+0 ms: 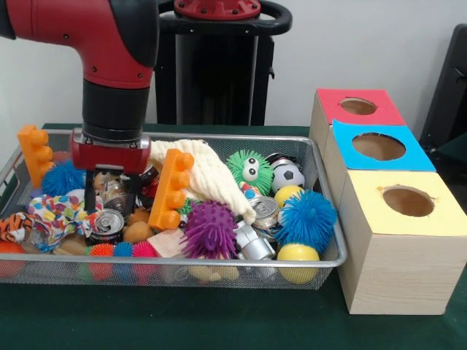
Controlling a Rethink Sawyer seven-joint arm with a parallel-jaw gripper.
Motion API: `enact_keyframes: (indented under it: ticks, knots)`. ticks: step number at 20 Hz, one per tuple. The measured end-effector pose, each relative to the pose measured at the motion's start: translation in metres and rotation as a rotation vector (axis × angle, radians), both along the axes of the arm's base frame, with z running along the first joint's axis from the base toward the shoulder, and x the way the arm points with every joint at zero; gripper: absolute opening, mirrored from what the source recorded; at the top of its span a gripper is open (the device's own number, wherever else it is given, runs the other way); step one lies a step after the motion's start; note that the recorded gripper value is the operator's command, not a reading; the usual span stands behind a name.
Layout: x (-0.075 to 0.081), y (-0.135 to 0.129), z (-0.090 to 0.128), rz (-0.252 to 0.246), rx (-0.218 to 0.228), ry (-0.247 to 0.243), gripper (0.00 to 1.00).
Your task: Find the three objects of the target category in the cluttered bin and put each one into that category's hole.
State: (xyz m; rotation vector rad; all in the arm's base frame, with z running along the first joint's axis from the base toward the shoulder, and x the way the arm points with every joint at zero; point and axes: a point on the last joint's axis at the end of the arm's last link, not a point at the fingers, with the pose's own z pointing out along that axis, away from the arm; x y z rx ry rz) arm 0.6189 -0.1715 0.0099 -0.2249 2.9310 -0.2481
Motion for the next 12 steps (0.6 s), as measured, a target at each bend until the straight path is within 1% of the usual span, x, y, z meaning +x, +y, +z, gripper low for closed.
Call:
enact_keyframes:
  ticks: [6, 8, 9, 12]
  knots:
    - [-0.001, -0.024, -0.010, 0.028, -0.060, 0.000, 1.00]
    - [-0.002, -0.030, -0.012, 0.031, -0.073, 0.001, 1.00]
    - [-0.004, -0.040, -0.014, 0.032, -0.093, 0.006, 1.00]
    - [-0.007, -0.053, -0.016, 0.032, -0.120, 0.012, 1.00]
